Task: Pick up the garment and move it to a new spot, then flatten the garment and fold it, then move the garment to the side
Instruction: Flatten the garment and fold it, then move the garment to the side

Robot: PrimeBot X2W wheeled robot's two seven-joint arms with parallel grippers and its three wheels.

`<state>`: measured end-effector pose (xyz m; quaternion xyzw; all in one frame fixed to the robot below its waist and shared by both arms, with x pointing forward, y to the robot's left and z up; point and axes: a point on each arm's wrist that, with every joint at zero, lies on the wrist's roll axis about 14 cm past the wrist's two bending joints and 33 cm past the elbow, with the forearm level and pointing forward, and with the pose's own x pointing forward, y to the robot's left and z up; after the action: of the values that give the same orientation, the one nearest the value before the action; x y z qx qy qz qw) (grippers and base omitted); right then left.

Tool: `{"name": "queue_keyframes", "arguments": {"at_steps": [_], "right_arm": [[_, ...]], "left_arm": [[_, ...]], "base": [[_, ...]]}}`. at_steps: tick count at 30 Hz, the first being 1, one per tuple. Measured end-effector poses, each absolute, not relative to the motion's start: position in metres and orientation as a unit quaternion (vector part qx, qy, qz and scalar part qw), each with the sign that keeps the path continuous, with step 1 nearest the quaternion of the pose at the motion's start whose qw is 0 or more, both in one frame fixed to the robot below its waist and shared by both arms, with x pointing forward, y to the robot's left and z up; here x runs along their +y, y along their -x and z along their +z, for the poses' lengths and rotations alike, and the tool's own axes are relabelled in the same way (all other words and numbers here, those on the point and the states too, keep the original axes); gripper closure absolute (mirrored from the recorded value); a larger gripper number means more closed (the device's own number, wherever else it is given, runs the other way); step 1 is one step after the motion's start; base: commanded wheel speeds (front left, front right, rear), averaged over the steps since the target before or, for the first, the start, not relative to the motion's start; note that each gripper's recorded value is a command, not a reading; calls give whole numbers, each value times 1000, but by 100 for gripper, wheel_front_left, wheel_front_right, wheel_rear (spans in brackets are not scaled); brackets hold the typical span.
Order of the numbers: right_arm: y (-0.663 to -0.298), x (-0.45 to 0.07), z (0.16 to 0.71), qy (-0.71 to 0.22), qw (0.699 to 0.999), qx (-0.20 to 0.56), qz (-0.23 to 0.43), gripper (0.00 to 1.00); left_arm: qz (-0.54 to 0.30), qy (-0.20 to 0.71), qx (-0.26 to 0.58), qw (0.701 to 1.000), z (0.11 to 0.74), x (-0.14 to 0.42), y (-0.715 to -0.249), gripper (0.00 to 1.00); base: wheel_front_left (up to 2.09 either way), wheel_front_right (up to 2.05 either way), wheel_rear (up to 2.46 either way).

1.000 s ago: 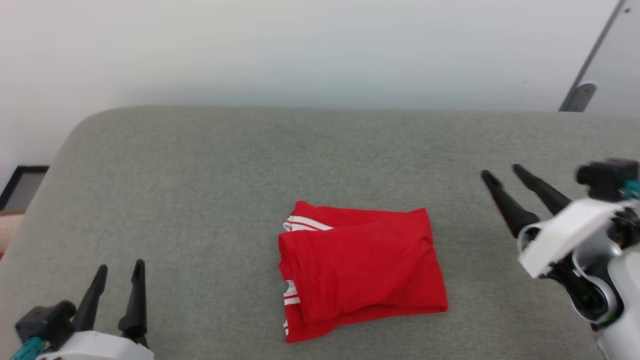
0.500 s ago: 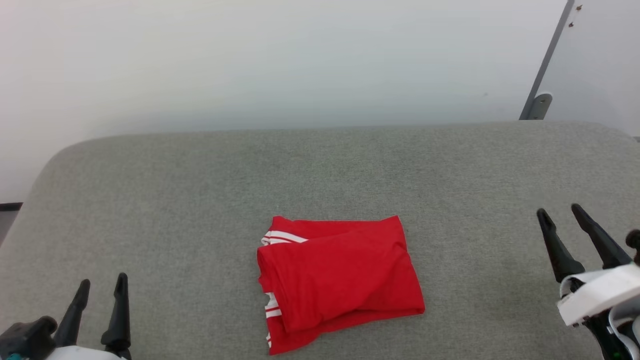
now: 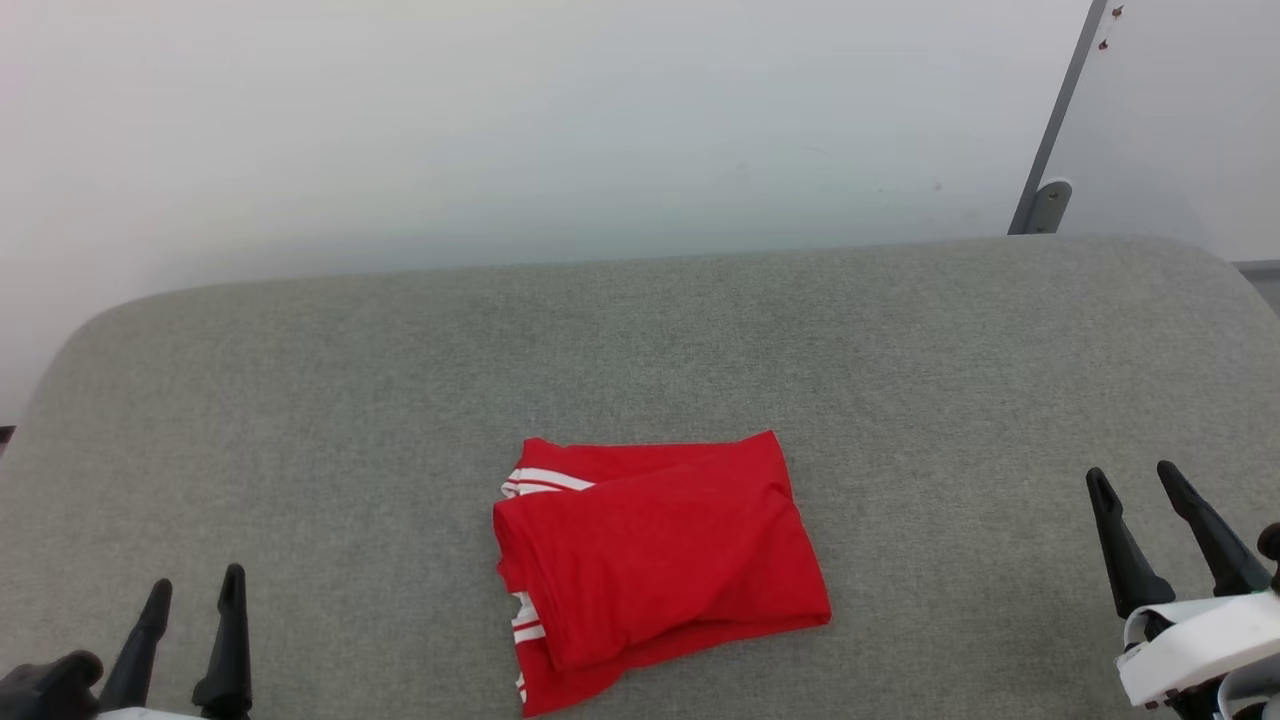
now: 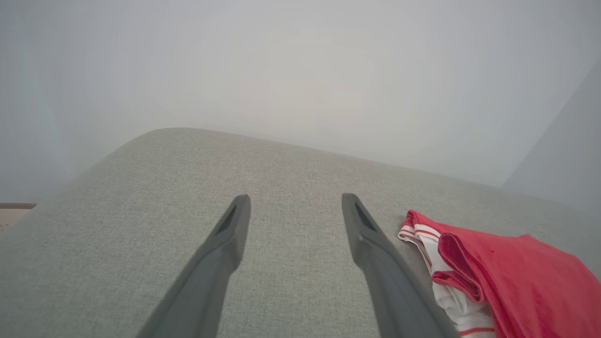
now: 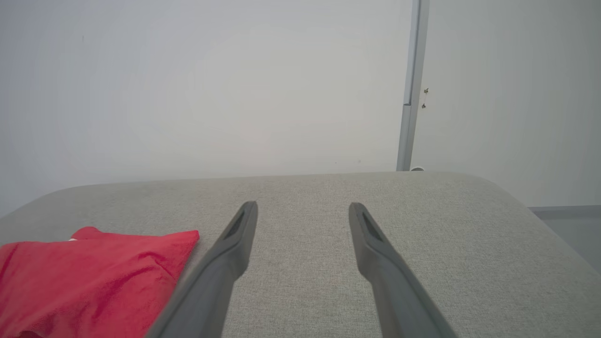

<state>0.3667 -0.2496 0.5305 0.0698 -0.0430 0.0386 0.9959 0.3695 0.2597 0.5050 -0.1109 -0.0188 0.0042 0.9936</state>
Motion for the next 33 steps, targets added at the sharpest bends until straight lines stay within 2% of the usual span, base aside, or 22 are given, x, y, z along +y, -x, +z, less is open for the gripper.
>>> {"name": "queue_keyframes", "arguments": {"at_steps": [18, 33], "right_arm": [[-359, -243, 524, -65, 996, -41, 37, 0], [-374, -214, 517, -63, 994, -27, 81, 0]], "left_arm": [[17, 116, -10, 993, 496, 267, -363, 0], [14, 80, -6, 997, 498, 275, -353, 0]], "base": [[0, 0, 0], [0, 0, 0]]}}
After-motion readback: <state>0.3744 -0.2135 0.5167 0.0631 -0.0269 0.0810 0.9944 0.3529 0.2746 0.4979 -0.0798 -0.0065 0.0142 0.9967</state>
